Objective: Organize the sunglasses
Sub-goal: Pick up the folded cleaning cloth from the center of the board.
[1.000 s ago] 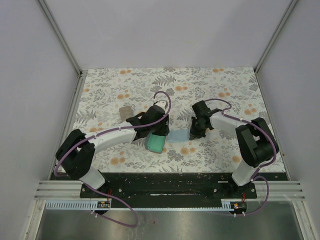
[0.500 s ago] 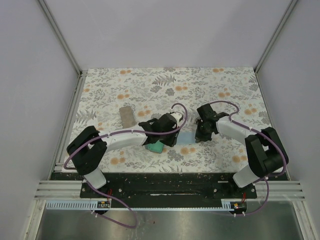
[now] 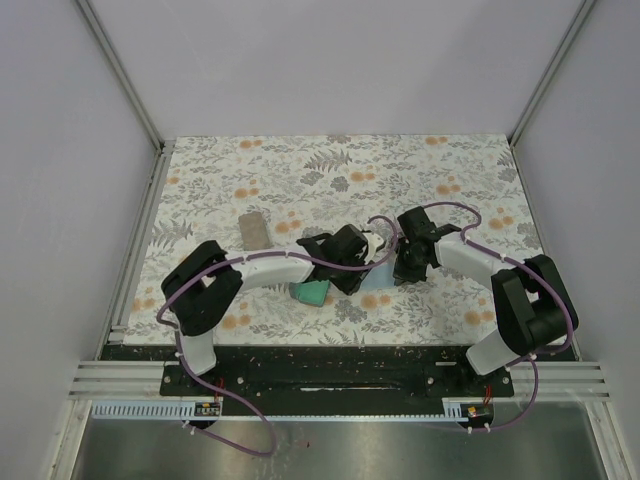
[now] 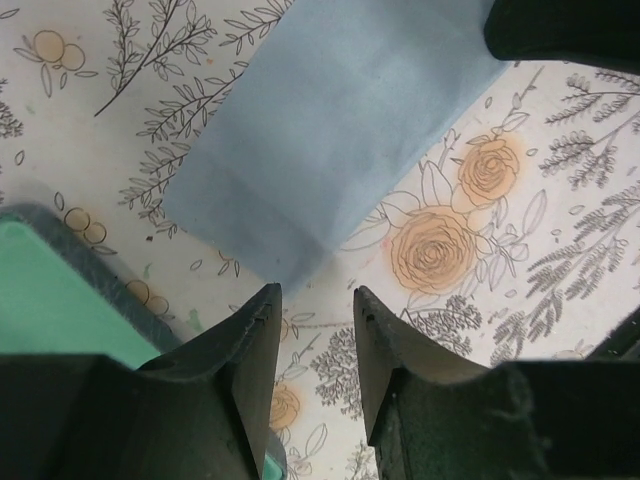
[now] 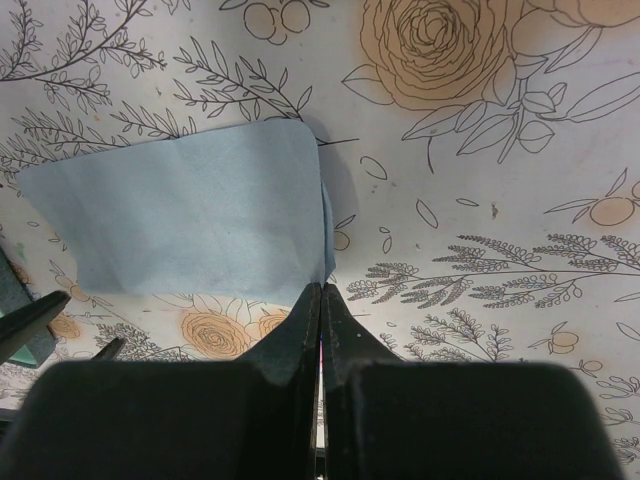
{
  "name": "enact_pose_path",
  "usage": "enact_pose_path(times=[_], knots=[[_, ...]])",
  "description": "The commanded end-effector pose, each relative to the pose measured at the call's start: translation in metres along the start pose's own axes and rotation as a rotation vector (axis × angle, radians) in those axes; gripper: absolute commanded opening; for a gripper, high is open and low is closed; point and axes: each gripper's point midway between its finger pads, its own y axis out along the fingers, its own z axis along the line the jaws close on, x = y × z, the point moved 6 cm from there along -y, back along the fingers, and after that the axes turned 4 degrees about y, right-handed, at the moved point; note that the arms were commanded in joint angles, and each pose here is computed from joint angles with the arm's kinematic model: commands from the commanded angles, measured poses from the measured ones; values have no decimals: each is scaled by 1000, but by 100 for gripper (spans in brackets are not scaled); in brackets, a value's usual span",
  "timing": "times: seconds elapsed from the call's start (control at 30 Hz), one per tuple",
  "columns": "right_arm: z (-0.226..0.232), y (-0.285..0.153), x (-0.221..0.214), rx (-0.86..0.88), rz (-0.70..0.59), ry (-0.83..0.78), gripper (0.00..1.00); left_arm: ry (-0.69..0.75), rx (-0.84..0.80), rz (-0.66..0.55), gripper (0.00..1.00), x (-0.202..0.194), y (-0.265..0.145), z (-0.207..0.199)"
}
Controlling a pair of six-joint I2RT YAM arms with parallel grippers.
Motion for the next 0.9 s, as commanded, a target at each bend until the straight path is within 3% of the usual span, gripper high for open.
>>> enact_pose_path(times=[0.0,0.23,0.3,0.4,0.43,0.87], knots=[[1,-4,6,0,-23,-6,0,26,8,13,39,11,9,1],[0,-5,7,4,-26,-2,0,26,32,55,38,9,24,5],[1,-7,8,7,-29,-2,0,24,40,87,29,4,28,7],[3,-9,10,13,-32,-4,0,18,52,107,3,-1,32,8],[4,-9,11,17,-35,-4,0,16,47,103,0,0,31,8],[45,-46,45,155,-69,-73,0,-45,48,-22,0,38,-20,5]])
